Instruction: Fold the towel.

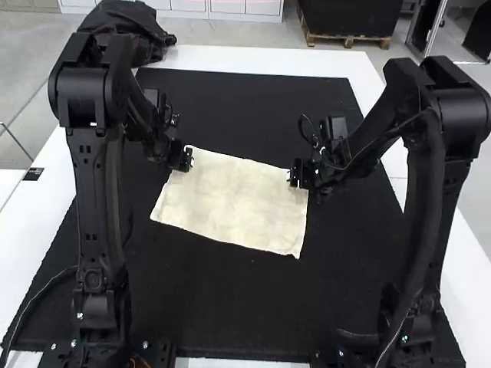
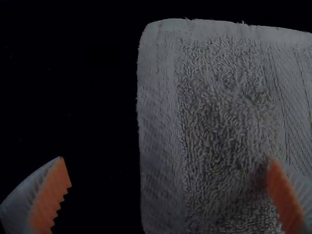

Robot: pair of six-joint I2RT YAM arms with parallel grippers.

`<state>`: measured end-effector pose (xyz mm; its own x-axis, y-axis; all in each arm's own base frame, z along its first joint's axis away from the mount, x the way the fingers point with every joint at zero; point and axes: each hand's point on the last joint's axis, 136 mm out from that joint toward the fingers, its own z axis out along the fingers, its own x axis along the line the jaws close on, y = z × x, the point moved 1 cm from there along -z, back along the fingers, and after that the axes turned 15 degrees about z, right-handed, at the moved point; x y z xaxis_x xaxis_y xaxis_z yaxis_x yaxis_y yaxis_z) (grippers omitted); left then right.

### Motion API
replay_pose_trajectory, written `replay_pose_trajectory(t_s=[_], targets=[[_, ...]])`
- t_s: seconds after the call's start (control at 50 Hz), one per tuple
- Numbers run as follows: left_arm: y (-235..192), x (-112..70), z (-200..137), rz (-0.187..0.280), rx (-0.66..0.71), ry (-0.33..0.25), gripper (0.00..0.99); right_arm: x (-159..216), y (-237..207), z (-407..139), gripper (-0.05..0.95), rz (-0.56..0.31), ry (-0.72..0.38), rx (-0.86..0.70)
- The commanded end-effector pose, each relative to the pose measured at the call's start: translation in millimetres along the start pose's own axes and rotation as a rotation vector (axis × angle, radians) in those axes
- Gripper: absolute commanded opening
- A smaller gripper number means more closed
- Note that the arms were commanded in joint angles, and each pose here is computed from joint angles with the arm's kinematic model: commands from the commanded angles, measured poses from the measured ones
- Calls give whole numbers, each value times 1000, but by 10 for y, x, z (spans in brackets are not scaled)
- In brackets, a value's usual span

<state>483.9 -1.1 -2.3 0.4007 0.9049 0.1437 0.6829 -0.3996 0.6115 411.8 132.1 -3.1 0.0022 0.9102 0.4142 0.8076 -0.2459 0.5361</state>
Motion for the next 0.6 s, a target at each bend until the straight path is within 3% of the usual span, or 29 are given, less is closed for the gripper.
replay_pose_trajectory(t_s=[0.0,0.02,0.04,0.08,0.12,0.34,0.58], targets=[[-117,27,83,-3,27,6,764,15,-92,148,615,-76,-6,33],[-138,32,102,-3,29,11,679,16,-100,148,485,-86,-4,36],[-165,39,120,-4,32,16,569,19,-130,151,280,-99,1,43],[-213,29,174,0,31,27,215,20,-187,151,-33,-103,14,56],[-254,21,207,0,31,30,13,13,-193,146,-23,-103,14,58],[-255,28,231,9,8,39,21,-100,-182,80,-25,-74,-3,50],[28,110,49,19,-68,60,21,-67,100,-104,-26,-48,11,-31]])
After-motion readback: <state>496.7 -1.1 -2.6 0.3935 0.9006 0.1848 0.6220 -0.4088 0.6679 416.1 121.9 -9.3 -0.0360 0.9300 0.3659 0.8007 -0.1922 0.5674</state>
